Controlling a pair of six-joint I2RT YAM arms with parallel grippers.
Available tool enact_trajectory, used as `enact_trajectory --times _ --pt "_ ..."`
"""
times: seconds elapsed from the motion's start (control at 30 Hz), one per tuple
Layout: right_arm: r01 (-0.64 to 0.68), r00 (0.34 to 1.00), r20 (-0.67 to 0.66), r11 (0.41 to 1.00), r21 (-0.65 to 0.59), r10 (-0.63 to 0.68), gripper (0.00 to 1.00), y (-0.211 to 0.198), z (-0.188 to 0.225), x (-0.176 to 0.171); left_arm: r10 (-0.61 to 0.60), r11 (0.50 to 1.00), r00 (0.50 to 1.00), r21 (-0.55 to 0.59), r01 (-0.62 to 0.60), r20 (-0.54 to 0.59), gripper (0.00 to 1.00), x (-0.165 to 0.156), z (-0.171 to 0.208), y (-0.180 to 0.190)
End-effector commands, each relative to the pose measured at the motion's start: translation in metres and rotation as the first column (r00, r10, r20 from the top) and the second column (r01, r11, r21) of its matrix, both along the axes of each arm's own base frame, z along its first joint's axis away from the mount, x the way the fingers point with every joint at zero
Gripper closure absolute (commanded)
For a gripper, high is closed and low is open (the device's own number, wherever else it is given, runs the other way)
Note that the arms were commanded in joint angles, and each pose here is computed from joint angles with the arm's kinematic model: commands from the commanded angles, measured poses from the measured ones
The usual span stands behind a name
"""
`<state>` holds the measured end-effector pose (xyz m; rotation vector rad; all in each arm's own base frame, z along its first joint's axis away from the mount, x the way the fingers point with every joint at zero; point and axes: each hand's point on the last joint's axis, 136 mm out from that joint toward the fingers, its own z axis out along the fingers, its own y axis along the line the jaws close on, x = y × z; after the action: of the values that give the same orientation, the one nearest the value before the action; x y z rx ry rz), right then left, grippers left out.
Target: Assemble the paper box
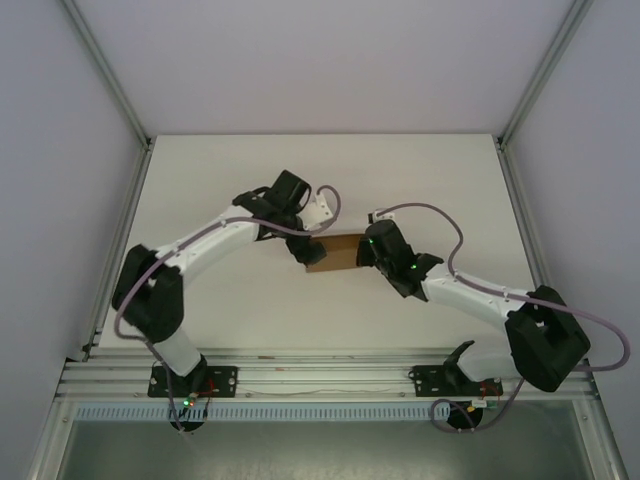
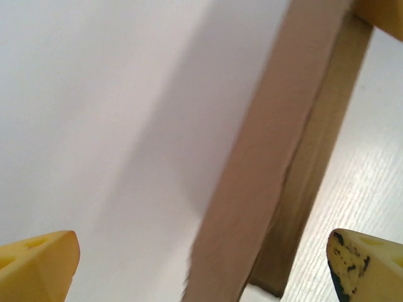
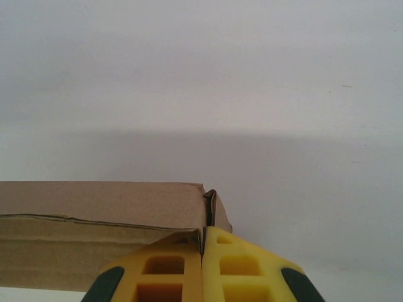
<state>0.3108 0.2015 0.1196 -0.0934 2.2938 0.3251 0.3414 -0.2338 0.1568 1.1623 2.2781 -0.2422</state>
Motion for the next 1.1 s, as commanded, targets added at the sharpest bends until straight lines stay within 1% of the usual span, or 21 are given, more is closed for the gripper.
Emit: enact_trajectory --times 0.0,0.03,0.13,0.17,0.2,0.23,0.27,0.3,0.33,0.47,0.57,0.6,0.63,0.67,0.73,0.77,0.83,0.93,1.0,1.03,1.07 --pt "-0.015 0.981 -0.191 0.989 -0.150 -0.014 1.00 -0.023 -0.042 -0.035 0.217 0.976 0.975 -0.005 -0.217 0.052 0.04 0.006 0.009 0.027" --pt "-0.019 0.981 -0.192 0.989 -0.144 -0.009 1.00 -0.021 -0.040 -0.034 0.228 0.974 0.972 -0.008 -0.228 0.052 0.06 0.004 0.006 0.030" --pt "-0.040 0.979 -0.202 0.989 -0.142 0.011 1.00 -0.017 -0.040 -0.034 0.179 0.984 0.984 -0.030 -0.178 0.019 0.17 0.000 -0.003 0.026" --pt "-0.040 0.978 -0.206 0.988 -0.148 0.009 1.00 -0.017 -0.040 -0.034 0.160 0.987 0.987 -0.031 -0.160 0.002 0.22 -0.002 -0.004 0.023" --pt "-0.040 0.978 -0.210 0.987 -0.153 0.007 1.00 -0.017 -0.040 -0.033 0.161 0.987 0.987 -0.028 -0.161 -0.009 0.29 0.000 -0.006 0.022" --pt "-0.035 0.977 -0.211 0.987 -0.157 0.001 1.00 -0.017 -0.039 -0.033 0.161 0.987 0.987 -0.021 -0.162 -0.019 0.33 0.000 -0.007 0.022" --pt "-0.038 0.977 -0.213 0.986 -0.160 0.003 1.00 -0.017 -0.039 -0.033 0.162 0.987 0.986 -0.016 -0.163 -0.030 0.39 0.001 -0.009 0.022" --pt "-0.039 0.977 -0.212 0.986 -0.159 0.004 1.00 -0.016 -0.038 -0.032 0.162 0.987 0.986 -0.013 -0.163 -0.037 0.43 0.001 -0.012 0.022" --pt "-0.036 0.978 -0.210 0.987 -0.158 0.002 1.00 -0.016 -0.038 -0.031 0.161 0.987 0.986 -0.012 -0.162 -0.042 0.43 0.002 -0.013 0.022" --pt "-0.038 0.976 -0.218 0.988 -0.153 0.004 1.00 -0.014 -0.037 -0.030 0.172 0.984 0.983 -0.040 -0.174 -0.061 0.68 0.003 -0.014 0.018" --pt "-0.051 0.974 -0.228 0.986 -0.161 0.013 1.00 -0.012 -0.038 -0.032 0.191 0.978 0.979 -0.073 -0.196 -0.077 0.71 0.003 -0.008 0.013" --pt "-0.053 0.973 -0.231 0.984 -0.169 0.013 1.00 -0.012 -0.038 -0.033 0.202 0.975 0.976 -0.077 -0.208 -0.079 0.70 0.003 -0.007 0.014" --pt "-0.053 0.973 -0.229 0.983 -0.175 0.012 1.00 -0.012 -0.037 -0.032 0.208 0.973 0.975 -0.083 -0.214 -0.077 0.67 0.003 -0.005 0.014" --pt "-0.057 0.973 -0.232 0.982 -0.182 0.013 1.00 -0.012 -0.037 -0.033 0.212 0.972 0.974 -0.086 -0.218 -0.075 0.61 0.003 -0.005 0.014" --pt "-0.058 0.972 -0.233 0.981 -0.184 0.014 1.00 -0.011 -0.037 -0.033 0.213 0.971 0.974 -0.095 -0.219 -0.072 0.60 0.003 -0.004 0.014" --pt "-0.061 0.972 -0.233 0.981 -0.182 0.017 1.00 -0.010 -0.036 -0.033 0.212 0.972 0.975 -0.092 -0.218 -0.073 0.62 0.002 -0.004 0.014" --pt "-0.061 0.973 -0.232 0.982 -0.178 0.019 1.00 -0.009 -0.036 -0.033 0.225 0.970 0.972 -0.082 -0.231 -0.073 0.71 0.004 -0.006 0.016" --pt "-0.066 0.971 -0.237 0.982 -0.178 0.022 1.00 -0.008 -0.036 -0.032 0.235 0.966 0.969 -0.091 -0.242 -0.080 0.82 0.005 -0.004 0.015" --pt "-0.068 0.970 -0.241 0.981 -0.184 0.022 1.00 -0.008 -0.037 -0.032 0.232 0.964 0.969 -0.111 -0.241 -0.082 0.92 0.006 -0.002 0.011" --pt "-0.063 0.970 -0.241 0.980 -0.190 0.016 1.00 -0.008 -0.037 -0.032 0.239 0.960 0.967 -0.126 -0.249 -0.086 1.00 0.007 0.000 0.009" --pt "-0.062 0.970 -0.245 0.979 -0.197 0.012 1.00 -0.009 -0.037 -0.031 0.241 0.957 0.965 -0.143 -0.254 -0.100 1.00 0.006 0.002 0.005"
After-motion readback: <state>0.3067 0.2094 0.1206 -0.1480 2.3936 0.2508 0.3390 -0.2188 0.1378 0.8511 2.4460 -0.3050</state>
